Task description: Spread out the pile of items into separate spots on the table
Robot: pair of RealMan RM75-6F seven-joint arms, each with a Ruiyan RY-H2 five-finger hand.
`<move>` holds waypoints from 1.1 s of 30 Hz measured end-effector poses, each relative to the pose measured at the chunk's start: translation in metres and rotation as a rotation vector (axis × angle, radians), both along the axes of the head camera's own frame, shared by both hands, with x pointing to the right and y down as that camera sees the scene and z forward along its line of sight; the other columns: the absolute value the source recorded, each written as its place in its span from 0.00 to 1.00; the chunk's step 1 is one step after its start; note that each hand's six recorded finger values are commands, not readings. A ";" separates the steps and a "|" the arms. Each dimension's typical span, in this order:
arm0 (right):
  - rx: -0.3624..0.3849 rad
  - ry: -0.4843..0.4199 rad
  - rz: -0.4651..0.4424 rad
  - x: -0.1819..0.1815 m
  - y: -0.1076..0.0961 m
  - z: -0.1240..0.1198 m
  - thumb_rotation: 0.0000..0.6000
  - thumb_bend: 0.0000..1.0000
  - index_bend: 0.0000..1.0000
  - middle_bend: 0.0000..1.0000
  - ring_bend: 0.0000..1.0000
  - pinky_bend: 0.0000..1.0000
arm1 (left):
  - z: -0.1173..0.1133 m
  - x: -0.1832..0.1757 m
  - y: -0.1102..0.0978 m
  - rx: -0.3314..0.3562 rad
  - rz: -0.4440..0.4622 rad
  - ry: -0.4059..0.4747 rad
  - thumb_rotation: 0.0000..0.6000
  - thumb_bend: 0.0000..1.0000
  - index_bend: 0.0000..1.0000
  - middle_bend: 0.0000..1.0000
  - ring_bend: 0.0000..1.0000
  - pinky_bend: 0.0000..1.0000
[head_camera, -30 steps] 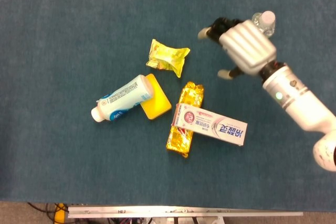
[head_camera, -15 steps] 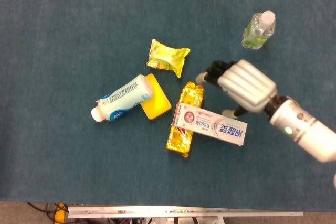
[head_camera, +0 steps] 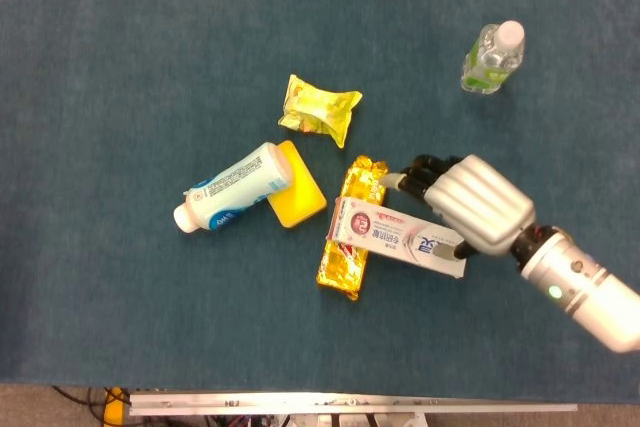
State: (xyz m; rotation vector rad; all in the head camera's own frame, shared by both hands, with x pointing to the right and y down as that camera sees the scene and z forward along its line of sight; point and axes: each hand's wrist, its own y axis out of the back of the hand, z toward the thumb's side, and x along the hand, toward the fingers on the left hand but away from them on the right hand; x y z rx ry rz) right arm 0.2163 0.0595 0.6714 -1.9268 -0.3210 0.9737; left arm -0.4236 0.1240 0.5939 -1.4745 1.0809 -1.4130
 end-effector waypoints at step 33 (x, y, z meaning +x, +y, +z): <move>0.032 0.070 0.000 -0.043 0.031 0.031 1.00 0.00 0.07 0.21 0.17 0.47 | 0.000 -0.003 0.003 -0.023 0.032 0.002 1.00 0.37 0.33 0.21 0.13 0.23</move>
